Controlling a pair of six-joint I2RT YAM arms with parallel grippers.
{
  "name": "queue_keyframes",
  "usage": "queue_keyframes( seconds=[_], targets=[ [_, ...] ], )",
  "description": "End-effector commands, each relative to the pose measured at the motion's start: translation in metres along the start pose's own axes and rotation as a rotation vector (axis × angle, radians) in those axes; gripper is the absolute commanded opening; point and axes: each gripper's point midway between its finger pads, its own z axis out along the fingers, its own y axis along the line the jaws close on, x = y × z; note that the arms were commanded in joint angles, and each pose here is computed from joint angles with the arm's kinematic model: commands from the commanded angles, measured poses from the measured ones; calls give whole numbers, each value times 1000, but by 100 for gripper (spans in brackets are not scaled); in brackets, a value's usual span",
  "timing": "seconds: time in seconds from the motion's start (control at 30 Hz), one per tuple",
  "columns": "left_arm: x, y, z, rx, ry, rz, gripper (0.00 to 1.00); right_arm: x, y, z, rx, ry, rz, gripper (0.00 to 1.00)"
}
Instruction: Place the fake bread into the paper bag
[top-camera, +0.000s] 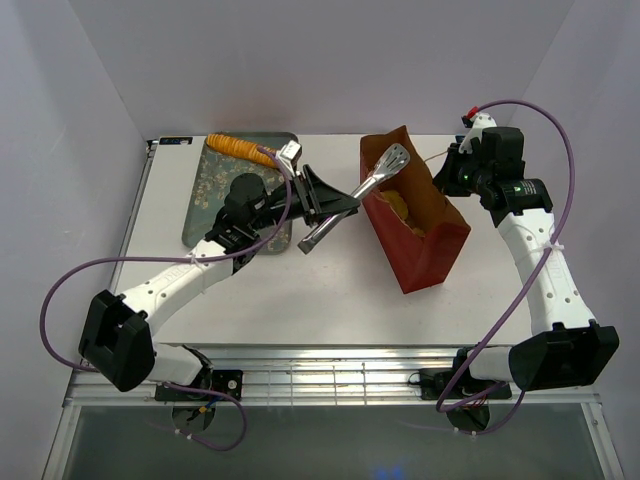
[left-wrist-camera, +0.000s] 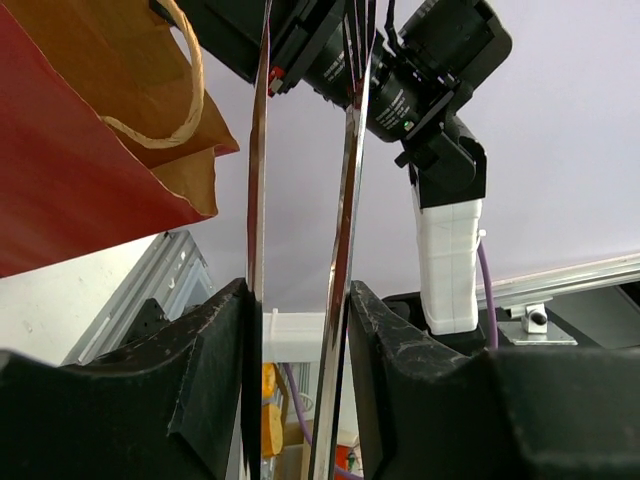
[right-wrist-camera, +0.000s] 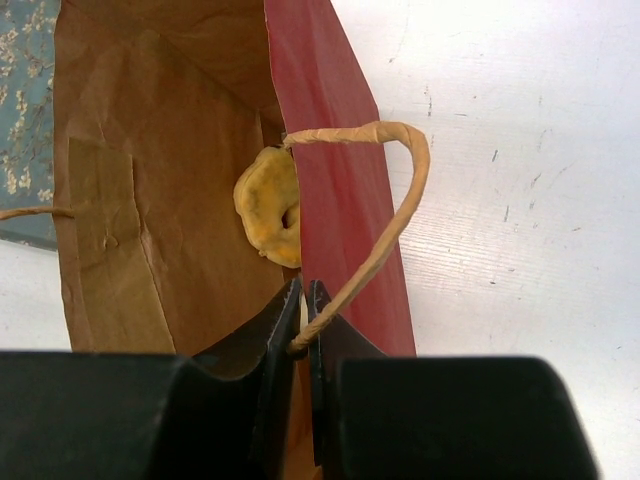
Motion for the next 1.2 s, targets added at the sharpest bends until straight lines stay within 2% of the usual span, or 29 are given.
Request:
queue_keyframes(
  seconds=[0.0,0.2,0.4,0.7,0.87,0.93,0.97,1.0,1.07,1.17],
  targets=[
    [-27,-41,-14,71,-68,103,52,-17,4,-12,-4,-62,-26,13],
    [-83,-43,-66,39,-205,144,52,-16,3,-11,0,-60,-28,13],
    [-127,-24,-119,-28,-306,147,52,-14,3,-8,-5,-51,-26,13],
    [-150,55,-146,-98,-364,20,51,-13,2,-3,-6,-44,-23,13],
    [-157,102,-148,-18,-391,-71,51,-16,3,-3,-7,-48,-22,13],
    [-155,122,-151,10,-408,-182,51,-17,3,-2,-6,-47,-23,13],
    [-154,116,-152,73,-414,-138,51,-18,3,-2,-5,-48,-24,13],
    [-156,142,-154,70,-434,-250,50,-17,3,-2,-4,-45,-25,13],
    [-159,156,-155,84,-459,-277,49,-16,1,0,-1,-41,-25,13],
    [-166,188,-155,15,-496,-306,49,-16,1,2,-2,-38,-25,13]
  ],
)
